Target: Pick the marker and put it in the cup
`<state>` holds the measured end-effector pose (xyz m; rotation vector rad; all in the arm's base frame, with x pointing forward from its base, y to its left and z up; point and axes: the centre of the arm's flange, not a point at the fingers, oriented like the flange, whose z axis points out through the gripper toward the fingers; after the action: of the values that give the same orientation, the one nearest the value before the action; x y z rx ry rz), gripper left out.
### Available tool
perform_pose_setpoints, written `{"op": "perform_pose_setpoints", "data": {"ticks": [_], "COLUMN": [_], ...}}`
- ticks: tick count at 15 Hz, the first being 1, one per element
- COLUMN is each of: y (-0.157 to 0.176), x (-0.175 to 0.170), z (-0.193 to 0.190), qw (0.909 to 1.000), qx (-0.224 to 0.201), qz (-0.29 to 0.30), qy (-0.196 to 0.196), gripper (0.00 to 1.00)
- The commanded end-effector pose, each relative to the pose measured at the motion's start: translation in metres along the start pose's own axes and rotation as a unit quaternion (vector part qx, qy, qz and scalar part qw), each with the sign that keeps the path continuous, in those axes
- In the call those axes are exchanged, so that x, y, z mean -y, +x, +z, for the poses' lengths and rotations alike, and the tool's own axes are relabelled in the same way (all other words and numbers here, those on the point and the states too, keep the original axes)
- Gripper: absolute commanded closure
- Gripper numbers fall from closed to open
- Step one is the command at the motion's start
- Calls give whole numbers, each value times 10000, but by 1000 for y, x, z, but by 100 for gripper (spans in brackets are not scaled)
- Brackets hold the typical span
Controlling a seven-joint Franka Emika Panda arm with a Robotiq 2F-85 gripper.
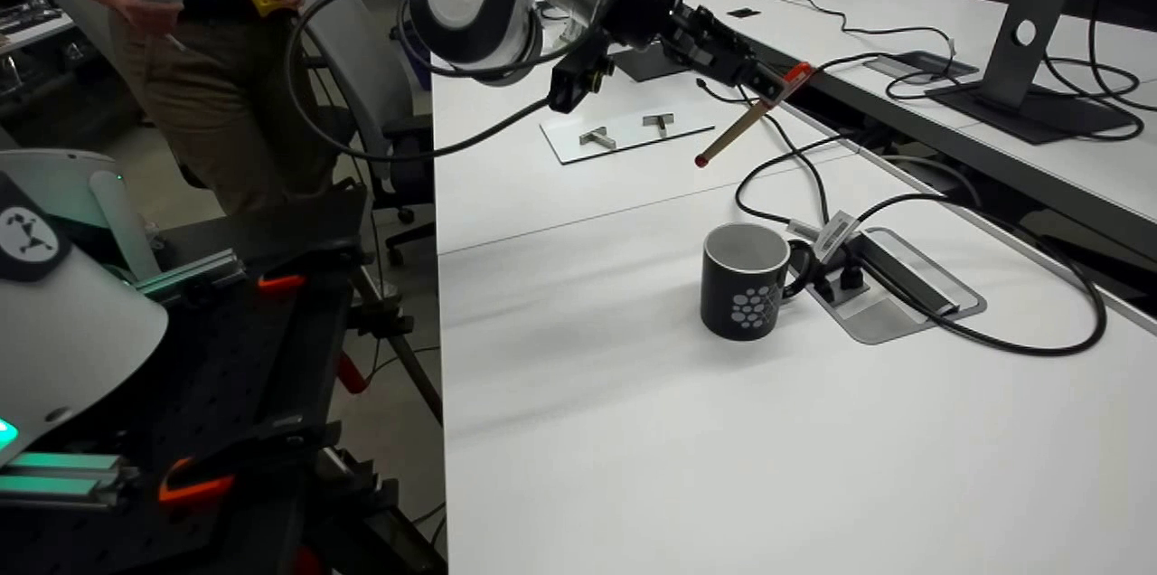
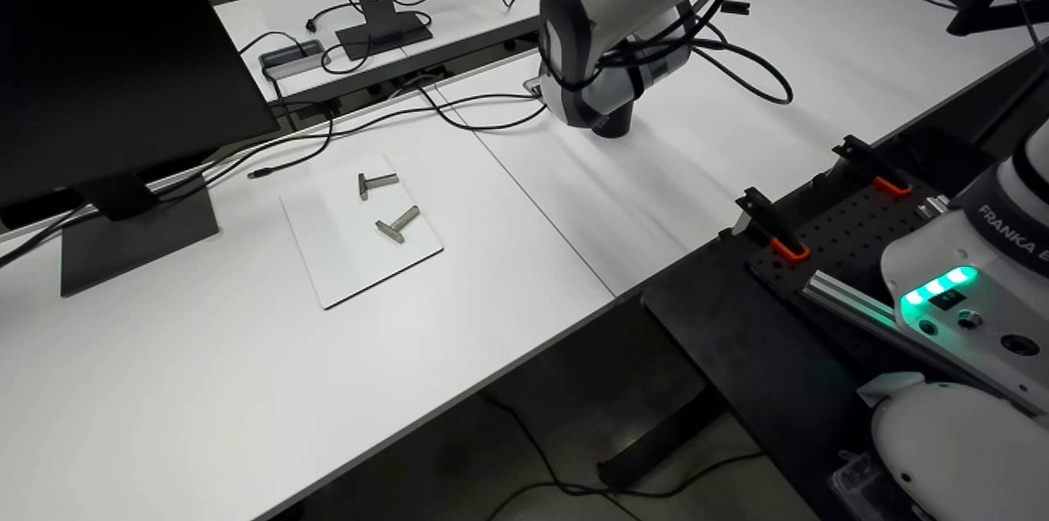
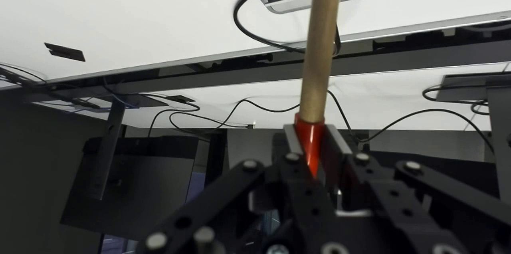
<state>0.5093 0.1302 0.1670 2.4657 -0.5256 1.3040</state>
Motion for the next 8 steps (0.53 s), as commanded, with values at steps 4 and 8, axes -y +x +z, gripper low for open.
{"op": "perform_pose_setpoints", "data": {"ticks": [4,8], "y": [-36,-40], "x": [-50,-67], "z": [29,45], "qw": [9973,9948], "qx": [-228,-295], "qz": [380,407], "qy": [-589,-882], "gripper": [93,93]}}
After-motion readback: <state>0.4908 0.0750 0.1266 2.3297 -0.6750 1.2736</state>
